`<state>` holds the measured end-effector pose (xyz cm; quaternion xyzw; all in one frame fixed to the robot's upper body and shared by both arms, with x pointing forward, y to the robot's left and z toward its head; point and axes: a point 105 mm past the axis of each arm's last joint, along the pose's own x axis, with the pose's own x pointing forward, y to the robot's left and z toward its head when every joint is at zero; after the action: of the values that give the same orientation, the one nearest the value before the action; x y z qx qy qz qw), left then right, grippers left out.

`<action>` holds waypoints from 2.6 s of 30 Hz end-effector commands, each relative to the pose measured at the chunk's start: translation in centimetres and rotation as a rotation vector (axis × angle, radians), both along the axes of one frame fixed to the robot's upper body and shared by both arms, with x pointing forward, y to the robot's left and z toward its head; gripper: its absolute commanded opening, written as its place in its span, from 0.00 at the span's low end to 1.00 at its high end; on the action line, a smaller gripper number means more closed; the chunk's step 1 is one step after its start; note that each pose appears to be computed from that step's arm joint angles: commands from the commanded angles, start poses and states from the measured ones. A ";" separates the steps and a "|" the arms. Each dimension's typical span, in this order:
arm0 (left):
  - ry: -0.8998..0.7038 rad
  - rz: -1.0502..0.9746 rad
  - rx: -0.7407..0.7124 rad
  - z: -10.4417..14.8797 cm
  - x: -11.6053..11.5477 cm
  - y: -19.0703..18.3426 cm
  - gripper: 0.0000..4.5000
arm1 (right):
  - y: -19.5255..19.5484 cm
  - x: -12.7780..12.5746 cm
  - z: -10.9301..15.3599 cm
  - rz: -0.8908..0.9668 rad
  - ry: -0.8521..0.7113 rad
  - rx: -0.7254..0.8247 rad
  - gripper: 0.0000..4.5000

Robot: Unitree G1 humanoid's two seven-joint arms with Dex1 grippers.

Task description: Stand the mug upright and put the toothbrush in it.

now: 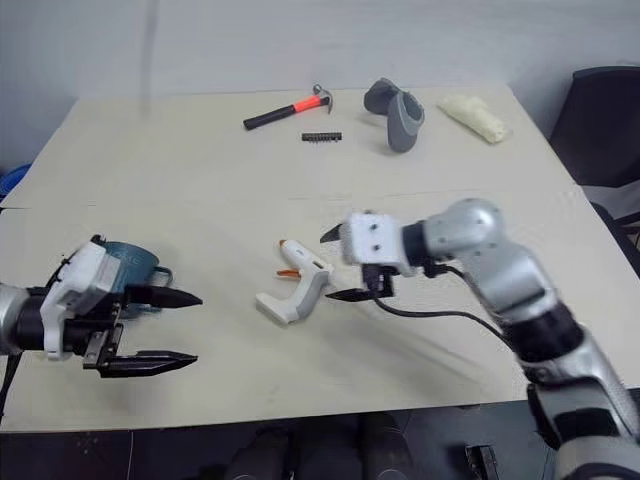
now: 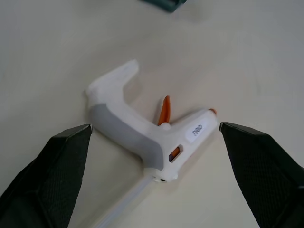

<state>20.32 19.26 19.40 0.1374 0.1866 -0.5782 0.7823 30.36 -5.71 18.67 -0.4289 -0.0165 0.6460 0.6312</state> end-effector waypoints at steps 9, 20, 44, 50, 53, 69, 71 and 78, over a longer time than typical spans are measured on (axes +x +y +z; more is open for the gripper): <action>-0.056 0.088 -0.012 0.1 -2.0 -0.2 1.00 | 3.4 1.2 -1.8 0.285 -0.105 -0.181 0.99; -0.087 0.138 -0.038 -0.5 -2.5 -1.0 1.00 | 5.7 1.8 -2.7 0.430 -0.075 -0.311 0.99; -0.123 0.164 -0.035 -0.1 -0.5 0.0 1.00 | 6.6 3.0 -5.4 0.392 0.176 -0.448 0.46; -0.123 0.063 -0.071 0.0 0.0 -1.8 1.00 | 3.4 3.5 -4.2 0.301 0.161 -0.362 0.46; -0.136 -0.059 -0.121 0.3 0.9 -4.2 1.00 | -2.8 2.9 -3.3 0.154 0.172 -0.330 0.46; -0.207 -0.348 -0.301 1.8 5.0 -11.7 1.00 | -27.0 -0.2 -5.0 -0.953 0.206 -0.190 0.46; -0.209 -0.369 -0.300 1.8 4.9 -12.0 1.00 | -28.7 -0.1 -5.0 -1.019 0.195 -0.139 0.46; -0.211 -0.371 -0.294 1.8 5.1 -11.9 1.00 | -30.2 0.8 -6.7 -1.096 0.204 -0.086 0.46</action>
<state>25.47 7.23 20.51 0.1015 0.0063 -0.7161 0.6906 31.16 -35.35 12.84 -0.3345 0.2855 0.2752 0.8549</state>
